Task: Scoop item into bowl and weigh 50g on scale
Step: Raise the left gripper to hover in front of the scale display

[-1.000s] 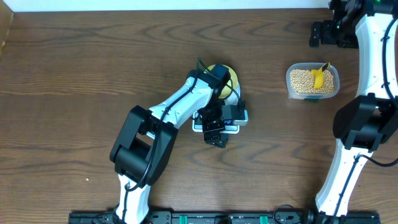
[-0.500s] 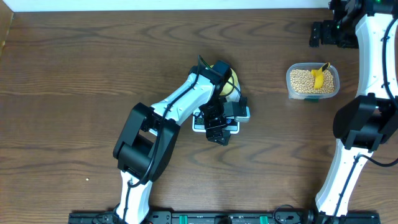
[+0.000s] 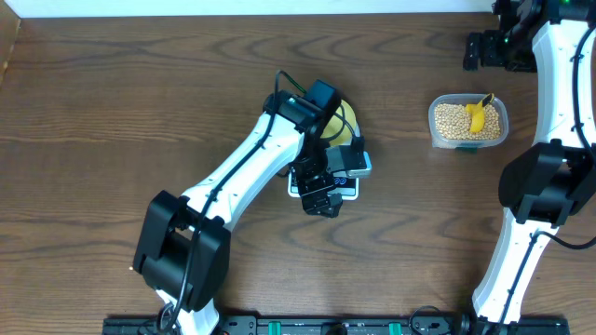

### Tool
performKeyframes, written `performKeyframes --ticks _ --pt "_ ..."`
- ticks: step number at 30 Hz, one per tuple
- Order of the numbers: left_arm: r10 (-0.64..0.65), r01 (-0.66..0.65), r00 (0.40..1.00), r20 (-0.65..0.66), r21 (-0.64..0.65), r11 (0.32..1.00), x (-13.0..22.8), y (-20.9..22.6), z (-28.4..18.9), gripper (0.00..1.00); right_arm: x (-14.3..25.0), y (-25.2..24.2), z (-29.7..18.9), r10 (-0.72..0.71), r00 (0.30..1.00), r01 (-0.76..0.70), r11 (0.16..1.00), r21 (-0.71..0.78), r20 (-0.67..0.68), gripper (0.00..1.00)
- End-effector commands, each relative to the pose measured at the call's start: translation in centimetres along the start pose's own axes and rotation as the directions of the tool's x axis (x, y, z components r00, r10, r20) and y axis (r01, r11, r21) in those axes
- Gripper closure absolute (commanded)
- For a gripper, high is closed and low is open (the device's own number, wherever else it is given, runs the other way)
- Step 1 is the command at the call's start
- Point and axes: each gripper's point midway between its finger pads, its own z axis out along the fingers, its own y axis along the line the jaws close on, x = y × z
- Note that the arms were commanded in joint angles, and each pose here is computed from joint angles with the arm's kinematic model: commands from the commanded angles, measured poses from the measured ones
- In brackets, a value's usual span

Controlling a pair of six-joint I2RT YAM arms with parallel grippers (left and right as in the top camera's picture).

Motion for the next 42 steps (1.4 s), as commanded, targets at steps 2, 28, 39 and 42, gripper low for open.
performKeyframes --ticks 2,28,39,42 --pt "-0.229 0.227 0.972 -0.052 -0.034 0.973 2.0 1.0 0.0 0.03 -0.4 -0.3 -0.4 0.000 1.000 0.000 1.000 0.010 0.016 0.01" --pt "-0.545 0.505 0.833 -0.096 -0.271 0.819 13.9 8.0 2.7 0.02 -0.4 -0.3 -0.4 0.001 1.000 -0.001 1.000 0.010 0.016 0.01" --pt "-0.217 0.167 0.966 -0.138 -0.304 0.938 14.1 10.0 4.2 0.02 -0.4 -0.3 -0.4 0.000 1.000 0.000 1.000 0.010 0.016 0.01" --pt "-0.188 0.139 0.974 -0.126 -0.324 0.936 14.1 10.7 4.5 0.03 -0.4 -0.3 -0.4 0.000 1.000 0.000 1.000 0.010 0.016 0.01"
